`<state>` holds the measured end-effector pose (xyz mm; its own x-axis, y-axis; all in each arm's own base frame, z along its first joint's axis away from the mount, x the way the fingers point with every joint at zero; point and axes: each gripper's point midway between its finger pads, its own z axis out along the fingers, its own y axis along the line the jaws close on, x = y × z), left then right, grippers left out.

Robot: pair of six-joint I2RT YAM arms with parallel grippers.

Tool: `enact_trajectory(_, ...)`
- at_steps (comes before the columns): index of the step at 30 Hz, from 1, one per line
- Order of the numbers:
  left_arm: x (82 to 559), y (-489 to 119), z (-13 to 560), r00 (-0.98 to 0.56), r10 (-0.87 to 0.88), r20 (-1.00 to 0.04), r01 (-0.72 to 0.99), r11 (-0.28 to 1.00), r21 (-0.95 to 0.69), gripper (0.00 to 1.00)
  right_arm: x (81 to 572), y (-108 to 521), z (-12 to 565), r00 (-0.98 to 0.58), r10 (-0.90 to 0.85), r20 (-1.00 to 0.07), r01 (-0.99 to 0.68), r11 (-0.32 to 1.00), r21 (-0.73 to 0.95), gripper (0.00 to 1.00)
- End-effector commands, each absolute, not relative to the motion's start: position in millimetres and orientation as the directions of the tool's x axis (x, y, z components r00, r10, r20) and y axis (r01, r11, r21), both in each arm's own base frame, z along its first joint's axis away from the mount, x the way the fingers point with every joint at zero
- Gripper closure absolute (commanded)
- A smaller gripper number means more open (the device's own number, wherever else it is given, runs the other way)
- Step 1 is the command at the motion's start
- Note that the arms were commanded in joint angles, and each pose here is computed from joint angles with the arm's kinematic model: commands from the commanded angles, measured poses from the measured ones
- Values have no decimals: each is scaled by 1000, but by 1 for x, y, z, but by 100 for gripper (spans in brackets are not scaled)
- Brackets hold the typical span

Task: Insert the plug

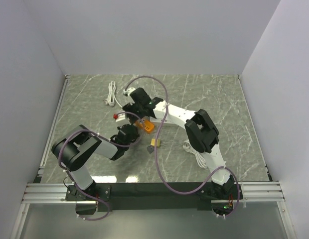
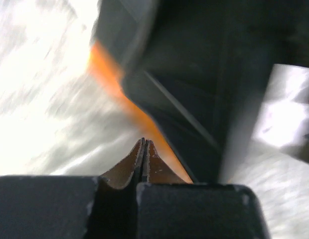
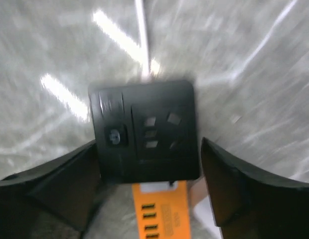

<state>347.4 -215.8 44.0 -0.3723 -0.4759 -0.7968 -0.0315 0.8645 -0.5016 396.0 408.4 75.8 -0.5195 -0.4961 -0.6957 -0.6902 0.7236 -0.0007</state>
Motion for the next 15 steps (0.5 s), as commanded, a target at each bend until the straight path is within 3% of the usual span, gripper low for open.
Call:
enact_trajectory(1, 327, -211, 12, -486, -377, -788, -31, 909, -415, 100, 321, 404, 36, -661, -550, -511, -694, 706, 138, 10)
enact_trajectory(9, 325, -208, 19, -470, -388, -793, -30, 905, -425, 100, 335, 396, 66, -638, -472, -609, -663, 738, 123, 7)
enact_trajectory(15, 323, -203, 35, -439, -391, -809, -15, 904, -428, 100, 344, 387, 130, -547, -349, -761, -635, 765, 106, 5)
